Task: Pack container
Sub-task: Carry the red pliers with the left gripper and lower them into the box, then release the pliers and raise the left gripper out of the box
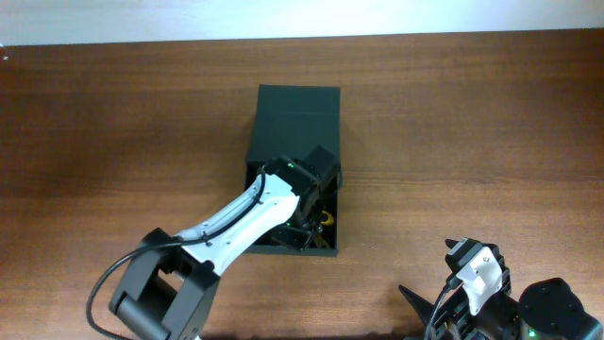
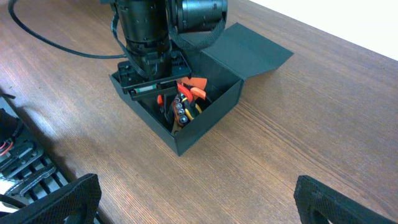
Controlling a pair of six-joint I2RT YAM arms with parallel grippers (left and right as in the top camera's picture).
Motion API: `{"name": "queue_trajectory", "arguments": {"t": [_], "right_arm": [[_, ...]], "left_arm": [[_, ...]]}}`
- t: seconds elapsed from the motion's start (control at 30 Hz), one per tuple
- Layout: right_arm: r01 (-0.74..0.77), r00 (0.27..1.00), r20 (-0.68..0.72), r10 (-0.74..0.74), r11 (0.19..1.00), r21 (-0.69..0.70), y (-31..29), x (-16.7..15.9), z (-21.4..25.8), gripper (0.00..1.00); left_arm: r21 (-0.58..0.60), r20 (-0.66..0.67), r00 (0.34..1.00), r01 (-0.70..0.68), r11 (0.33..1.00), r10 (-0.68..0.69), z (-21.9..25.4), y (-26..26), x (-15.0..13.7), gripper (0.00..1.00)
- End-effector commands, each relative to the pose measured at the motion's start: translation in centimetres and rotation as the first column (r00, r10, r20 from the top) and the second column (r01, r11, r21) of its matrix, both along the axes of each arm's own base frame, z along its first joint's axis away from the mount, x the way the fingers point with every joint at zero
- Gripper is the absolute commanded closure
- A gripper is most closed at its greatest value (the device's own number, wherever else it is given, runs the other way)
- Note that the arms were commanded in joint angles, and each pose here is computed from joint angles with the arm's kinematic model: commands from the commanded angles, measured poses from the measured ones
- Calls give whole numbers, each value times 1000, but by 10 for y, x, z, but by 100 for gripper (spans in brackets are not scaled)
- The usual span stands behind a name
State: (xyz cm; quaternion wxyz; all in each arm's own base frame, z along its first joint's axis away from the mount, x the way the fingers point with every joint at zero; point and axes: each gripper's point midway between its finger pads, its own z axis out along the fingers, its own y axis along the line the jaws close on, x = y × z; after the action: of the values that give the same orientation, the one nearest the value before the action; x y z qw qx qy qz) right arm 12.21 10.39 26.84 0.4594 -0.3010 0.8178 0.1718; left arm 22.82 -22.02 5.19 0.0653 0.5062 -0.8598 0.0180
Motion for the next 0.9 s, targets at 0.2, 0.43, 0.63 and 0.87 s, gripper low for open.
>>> {"name": "queue_trajectory", "arguments": {"t": [0.2, 0.43, 0.63, 0.87], "right_arm": [[0, 1000, -3, 0, 1000, 12, 0, -1, 0, 1], [1, 1000, -3, -1, 1000, 12, 0, -1, 0, 1], [0, 1000, -3, 0, 1000, 12, 0, -1, 0, 1], [0, 1000, -3, 0, 1000, 12, 1, -1, 0, 1]], "left_arm": [[8, -32, 999, -28, 1000, 28, -9, 0, -2, 50], [-82, 137, 990, 41, 996, -29, 40, 0, 12, 40], [-72, 450, 885, 173, 982, -123, 112, 26, 41, 33], [197, 672, 630, 353, 915, -388, 183, 78, 52, 1]]}}
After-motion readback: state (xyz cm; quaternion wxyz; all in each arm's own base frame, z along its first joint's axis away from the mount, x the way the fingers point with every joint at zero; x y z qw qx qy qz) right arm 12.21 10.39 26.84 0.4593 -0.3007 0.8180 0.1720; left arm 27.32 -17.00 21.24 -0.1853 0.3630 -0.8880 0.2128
